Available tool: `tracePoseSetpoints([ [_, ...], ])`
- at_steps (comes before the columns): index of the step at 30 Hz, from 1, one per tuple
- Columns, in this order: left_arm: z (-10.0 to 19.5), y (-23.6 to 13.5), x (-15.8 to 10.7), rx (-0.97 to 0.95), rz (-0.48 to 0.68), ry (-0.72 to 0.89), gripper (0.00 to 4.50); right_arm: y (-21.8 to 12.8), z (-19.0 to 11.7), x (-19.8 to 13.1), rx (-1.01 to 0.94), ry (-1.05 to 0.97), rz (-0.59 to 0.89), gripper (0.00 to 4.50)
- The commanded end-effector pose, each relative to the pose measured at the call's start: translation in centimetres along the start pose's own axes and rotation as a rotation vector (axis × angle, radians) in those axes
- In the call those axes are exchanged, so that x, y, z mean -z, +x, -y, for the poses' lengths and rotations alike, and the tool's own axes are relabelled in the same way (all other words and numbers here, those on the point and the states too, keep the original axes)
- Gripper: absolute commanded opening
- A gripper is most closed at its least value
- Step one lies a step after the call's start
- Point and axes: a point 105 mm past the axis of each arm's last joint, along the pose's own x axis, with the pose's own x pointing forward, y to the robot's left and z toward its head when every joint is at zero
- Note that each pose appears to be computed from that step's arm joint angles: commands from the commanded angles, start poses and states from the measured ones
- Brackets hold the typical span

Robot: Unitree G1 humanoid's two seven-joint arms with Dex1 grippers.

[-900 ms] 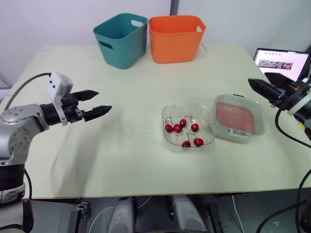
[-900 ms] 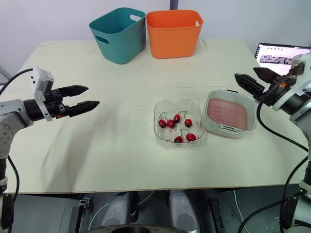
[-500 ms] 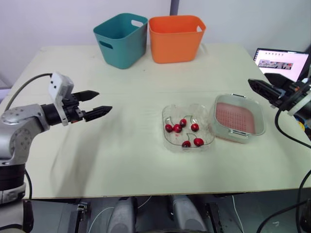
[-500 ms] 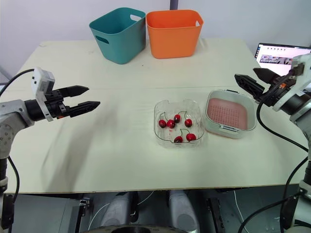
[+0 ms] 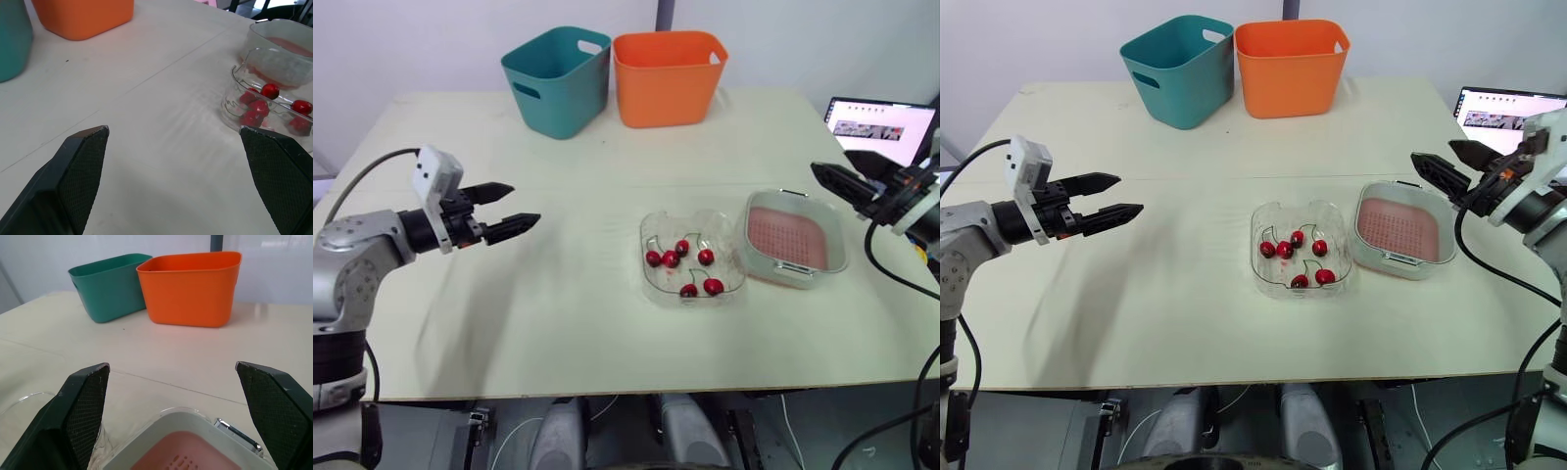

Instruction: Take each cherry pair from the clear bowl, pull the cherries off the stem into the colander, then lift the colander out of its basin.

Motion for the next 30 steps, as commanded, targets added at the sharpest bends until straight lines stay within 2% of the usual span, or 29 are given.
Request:
tracePoseSetpoints([
  [1,0.4,-0.1,-1.4,0.011,0.021,0.048,4.50,0.3,-1.1,-2.0,-0.026,-0.027,0.005,4.44],
  [3,0.4,-0.2,-1.6,0.019,0.012,0.061,4.50,0.6,-2.6,-2.5,-0.108,0.008,-0.024,4.44],
  [6,1.2,-0.2,-2.7,0.078,-0.002,0.089,4.50,1.5,-5.1,-1.4,-0.183,-0.087,-0.214,4.44],
  [8,2.8,-0.2,-3.2,0.176,-0.040,0.117,4.50,2.6,-7.5,-0.8,-0.262,-0.137,-0.286,4.44],
  [13,6.6,0.1,-3.0,0.388,-0.129,0.151,4.50,4.6,-14.2,2.7,-0.508,-0.220,-0.448,4.44],
  [15,7.7,0.3,-2.5,0.440,-0.154,0.163,4.50,5.2,-15.8,4.4,-0.557,-0.221,-0.508,4.44],
  [18,8.5,0.6,-1.9,0.471,-0.156,0.165,4.50,6.0,-16.4,6.7,-0.553,-0.248,-0.588,4.44],
  [21,8.8,0.8,-1.6,0.471,-0.147,0.151,4.50,6.8,-16.2,8.4,-0.523,-0.260,-0.633,3.81],
  [24,8.9,0.7,-1.2,0.462,-0.145,0.138,4.50,7.4,-16.1,9.1,-0.504,-0.284,-0.654,2.81],
  [30,9.1,0.9,-0.7,0.448,-0.135,0.121,4.50,8.7,-15.3,10.1,-0.456,-0.323,-0.677,2.81],
])
